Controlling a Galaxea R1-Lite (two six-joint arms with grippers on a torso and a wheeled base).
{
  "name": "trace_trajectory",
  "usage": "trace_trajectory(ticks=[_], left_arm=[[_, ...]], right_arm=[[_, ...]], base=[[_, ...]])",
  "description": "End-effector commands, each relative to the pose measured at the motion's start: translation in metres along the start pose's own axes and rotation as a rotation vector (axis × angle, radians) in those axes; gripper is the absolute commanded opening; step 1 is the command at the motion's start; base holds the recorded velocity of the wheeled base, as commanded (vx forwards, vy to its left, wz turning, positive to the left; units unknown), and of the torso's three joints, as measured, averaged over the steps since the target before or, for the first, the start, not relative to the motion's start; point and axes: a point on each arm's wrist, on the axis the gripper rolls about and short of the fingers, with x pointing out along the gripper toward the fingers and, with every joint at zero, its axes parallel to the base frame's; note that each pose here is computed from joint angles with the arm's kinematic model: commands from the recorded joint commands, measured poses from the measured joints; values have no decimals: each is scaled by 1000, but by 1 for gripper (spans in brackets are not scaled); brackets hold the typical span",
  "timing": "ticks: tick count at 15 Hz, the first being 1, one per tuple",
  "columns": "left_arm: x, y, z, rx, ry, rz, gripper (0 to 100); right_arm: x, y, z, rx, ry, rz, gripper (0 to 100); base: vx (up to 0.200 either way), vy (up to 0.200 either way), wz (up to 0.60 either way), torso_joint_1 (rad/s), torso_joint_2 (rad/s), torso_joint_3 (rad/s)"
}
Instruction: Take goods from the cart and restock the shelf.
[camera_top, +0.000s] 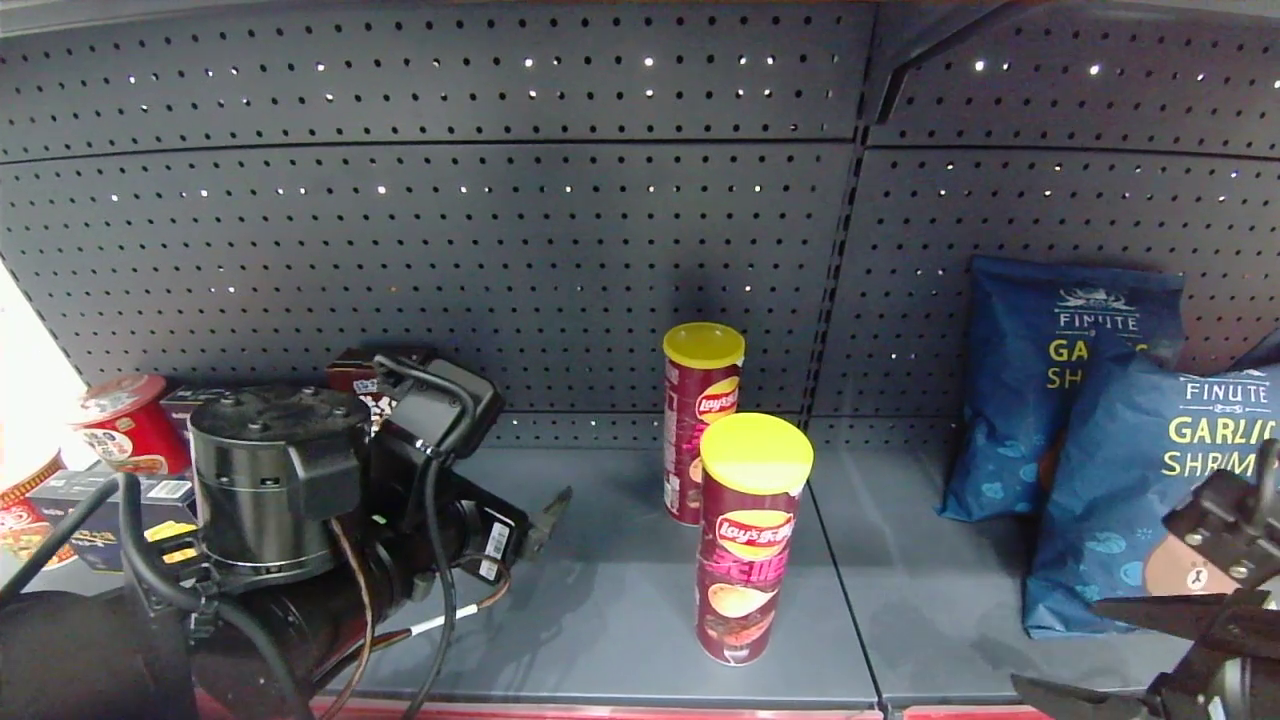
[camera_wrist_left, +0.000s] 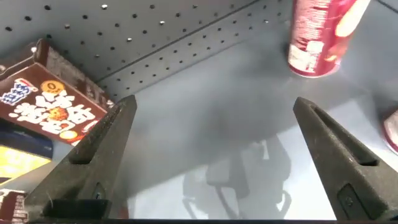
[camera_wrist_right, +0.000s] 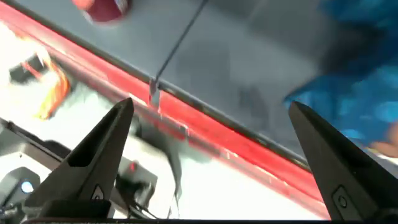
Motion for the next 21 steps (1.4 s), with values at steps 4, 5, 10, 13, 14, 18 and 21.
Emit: trace_trajectory(ticks=[4,5,10,13,14,18,21], left_arm=[[2,-4,-2,0,-8,-7,100],[2,-3,-1,-1,-9,-7,100],[12,-7,-2,4,6,-8,100],[18,-9,-3,7,16,-9,100],[19,-10,-4,8,18,-10,100],[22,-8,-4,9,24,3,100],[32,-10,-2,9,27,18,100]], right_arm=[[57,1,37,90,98,-86,100],[64,5,37,117,112,-121,100],[91,20,46,116,80,-72,100],[107,23,58,114,83,-59,100],[112,23,58,115,89,-60,100],[128,28,71,116,75,-56,100],[127,39,68,121,82,-25,100]], base=[[0,0,0,0,0,0],[0,0,0,0,0,0],[0,0,0,0,0,0],[0,0,0,0,0,0],[0,0,0,0,0,0],[0,0,0,0,0,0],[0,0,0,0,0,0]])
